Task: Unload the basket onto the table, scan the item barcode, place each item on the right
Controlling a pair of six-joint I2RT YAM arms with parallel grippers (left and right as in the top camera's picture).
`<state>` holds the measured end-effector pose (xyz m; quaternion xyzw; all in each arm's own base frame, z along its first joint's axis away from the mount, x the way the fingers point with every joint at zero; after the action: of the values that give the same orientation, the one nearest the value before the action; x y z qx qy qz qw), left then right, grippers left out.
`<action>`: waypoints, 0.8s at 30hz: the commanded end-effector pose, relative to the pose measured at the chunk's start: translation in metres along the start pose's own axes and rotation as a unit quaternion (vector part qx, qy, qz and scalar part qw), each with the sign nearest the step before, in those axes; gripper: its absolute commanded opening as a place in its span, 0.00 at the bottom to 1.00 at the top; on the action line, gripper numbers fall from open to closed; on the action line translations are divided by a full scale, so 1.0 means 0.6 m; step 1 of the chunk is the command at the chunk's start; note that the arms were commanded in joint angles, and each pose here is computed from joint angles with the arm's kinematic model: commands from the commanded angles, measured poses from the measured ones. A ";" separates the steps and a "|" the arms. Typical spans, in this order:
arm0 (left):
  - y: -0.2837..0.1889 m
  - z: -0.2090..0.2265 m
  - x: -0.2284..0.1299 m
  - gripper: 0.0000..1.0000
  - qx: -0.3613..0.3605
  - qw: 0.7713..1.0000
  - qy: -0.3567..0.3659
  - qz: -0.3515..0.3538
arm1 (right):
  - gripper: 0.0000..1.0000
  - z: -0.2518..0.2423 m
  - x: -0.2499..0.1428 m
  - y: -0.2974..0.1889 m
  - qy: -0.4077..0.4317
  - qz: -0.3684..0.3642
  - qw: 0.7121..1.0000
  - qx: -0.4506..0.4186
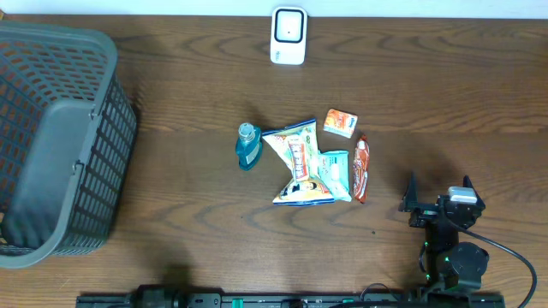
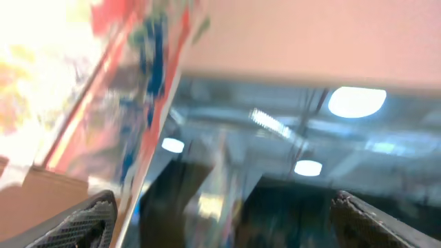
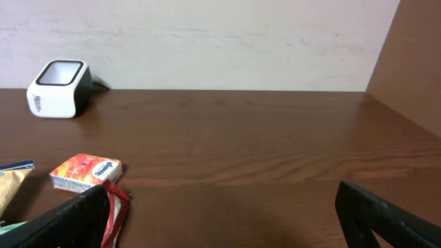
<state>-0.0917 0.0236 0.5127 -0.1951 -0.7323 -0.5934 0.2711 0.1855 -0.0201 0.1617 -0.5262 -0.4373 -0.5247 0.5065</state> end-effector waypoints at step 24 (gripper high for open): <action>0.043 -0.043 -0.290 0.98 -0.054 0.988 -0.112 0.092 | 0.99 -0.002 -0.001 0.000 -0.006 0.001 1.000 -0.003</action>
<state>0.0464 0.0154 0.4404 -0.2946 -0.7137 -0.5846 0.2492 0.1855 -0.0201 0.1615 -0.5264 -0.4371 -0.5245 0.5067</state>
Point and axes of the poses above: each gripper's point midway between its finger pads, its own y axis out along the fingers, its own z axis along the line the jaws close on, x = y × z, the point moved 6 cm from there along -y, back along the fingers, and after that the axes turned 6 degrees about y, right-handed, at the moved point
